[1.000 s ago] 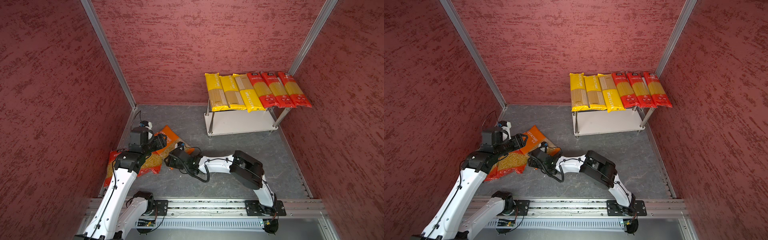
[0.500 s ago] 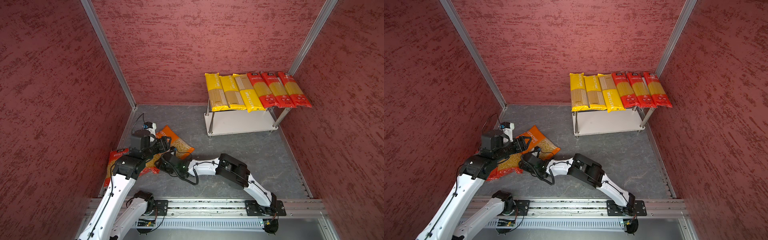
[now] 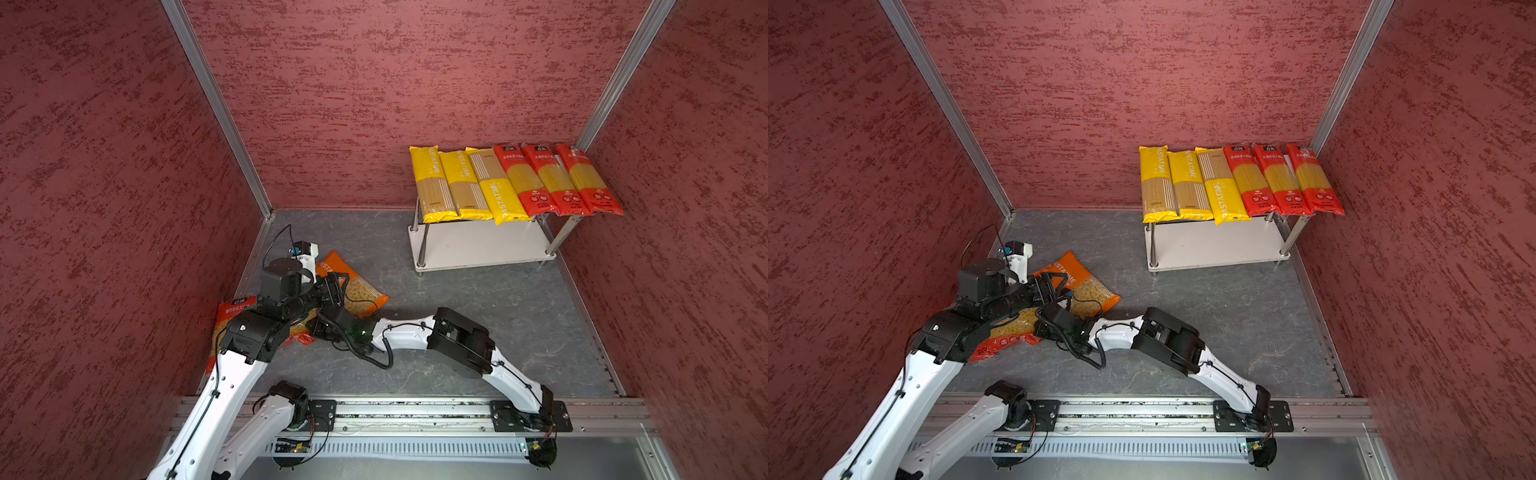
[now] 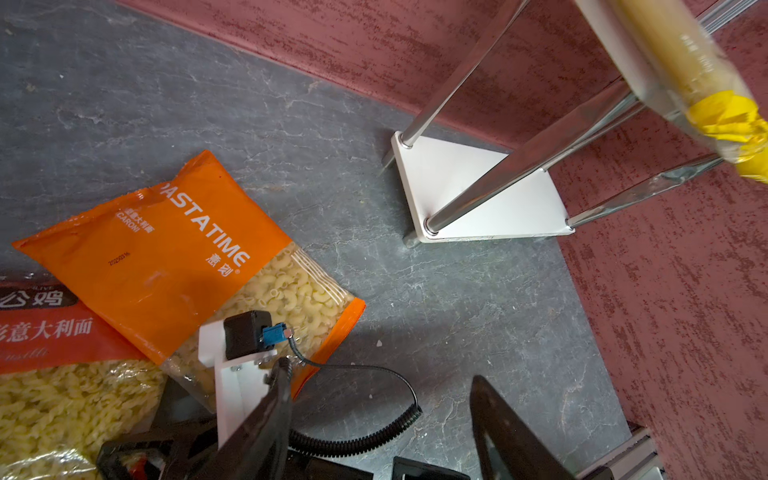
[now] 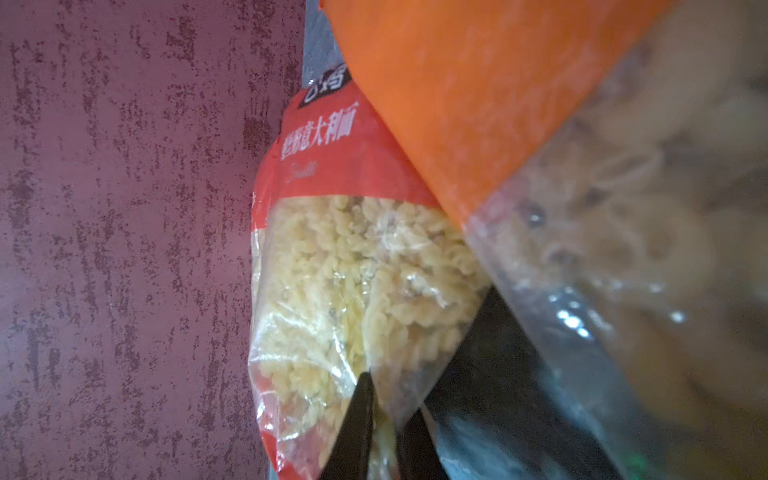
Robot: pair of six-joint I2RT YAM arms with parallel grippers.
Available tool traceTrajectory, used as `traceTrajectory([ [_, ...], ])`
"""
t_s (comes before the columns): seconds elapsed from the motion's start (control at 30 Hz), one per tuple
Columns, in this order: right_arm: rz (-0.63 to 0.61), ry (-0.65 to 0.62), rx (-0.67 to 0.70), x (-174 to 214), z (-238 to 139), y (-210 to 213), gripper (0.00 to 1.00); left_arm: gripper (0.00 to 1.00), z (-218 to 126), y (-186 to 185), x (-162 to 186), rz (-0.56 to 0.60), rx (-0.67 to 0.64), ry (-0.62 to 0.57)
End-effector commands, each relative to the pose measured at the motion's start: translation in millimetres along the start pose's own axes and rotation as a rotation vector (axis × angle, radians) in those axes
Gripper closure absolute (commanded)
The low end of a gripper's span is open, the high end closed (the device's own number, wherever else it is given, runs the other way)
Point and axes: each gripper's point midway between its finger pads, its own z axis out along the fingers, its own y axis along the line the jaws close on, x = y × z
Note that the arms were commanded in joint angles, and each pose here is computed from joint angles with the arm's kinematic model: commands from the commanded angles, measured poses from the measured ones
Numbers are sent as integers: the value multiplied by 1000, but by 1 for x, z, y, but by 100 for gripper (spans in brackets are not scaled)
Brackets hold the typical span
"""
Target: Place and organize the pasta boxes and bags onto the shelf
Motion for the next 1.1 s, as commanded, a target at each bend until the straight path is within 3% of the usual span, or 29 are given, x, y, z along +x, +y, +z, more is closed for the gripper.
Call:
traceTrajectory([
  [0.0, -82, 13, -166, 8, -34, 85, 93, 32, -11, -12, -6, -1, 38, -10],
  [0.2, -197, 46, -216, 16, -75, 126, 95, 32, -23, -27, -17, -13, 93, -41],
  [0.63, -401, -109, -123, -23, -188, 140, 99, 32, -39, -42, -28, -42, 156, -82],
  [0.8, -371, -219, -16, -50, -241, 94, 100, 33, -25, -48, -21, -77, 212, -53],
  [1.07, -22, -444, 229, -72, -336, -75, 100, 33, 19, -56, 27, -90, 233, 78],
])
